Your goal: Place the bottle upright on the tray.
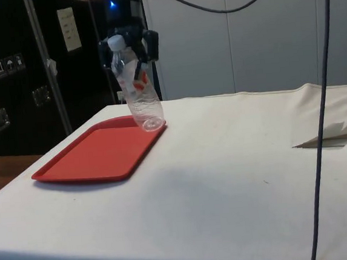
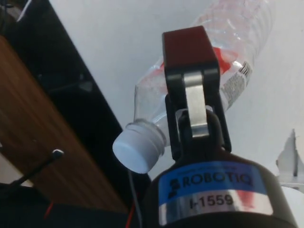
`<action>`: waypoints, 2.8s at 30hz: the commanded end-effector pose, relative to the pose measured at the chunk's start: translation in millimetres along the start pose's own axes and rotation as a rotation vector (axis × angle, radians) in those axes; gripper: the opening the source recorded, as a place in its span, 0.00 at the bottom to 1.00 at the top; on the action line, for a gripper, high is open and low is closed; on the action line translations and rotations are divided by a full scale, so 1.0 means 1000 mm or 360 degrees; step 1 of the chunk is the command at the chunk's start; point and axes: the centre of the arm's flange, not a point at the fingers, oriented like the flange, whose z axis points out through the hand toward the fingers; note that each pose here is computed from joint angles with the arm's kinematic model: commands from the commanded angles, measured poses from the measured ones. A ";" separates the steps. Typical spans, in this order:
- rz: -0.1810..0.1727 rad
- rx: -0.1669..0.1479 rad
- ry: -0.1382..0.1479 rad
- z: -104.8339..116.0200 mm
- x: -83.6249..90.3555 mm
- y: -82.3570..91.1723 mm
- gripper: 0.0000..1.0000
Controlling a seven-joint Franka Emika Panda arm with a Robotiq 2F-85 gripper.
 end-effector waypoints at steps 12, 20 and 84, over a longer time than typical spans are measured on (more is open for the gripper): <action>0.0001 -0.0016 0.0139 -0.020 -0.006 0.007 0.33; 0.0010 -0.0033 0.0196 -0.021 -0.007 0.020 0.33; 0.0070 -0.0116 0.0463 -0.032 -0.066 0.107 0.33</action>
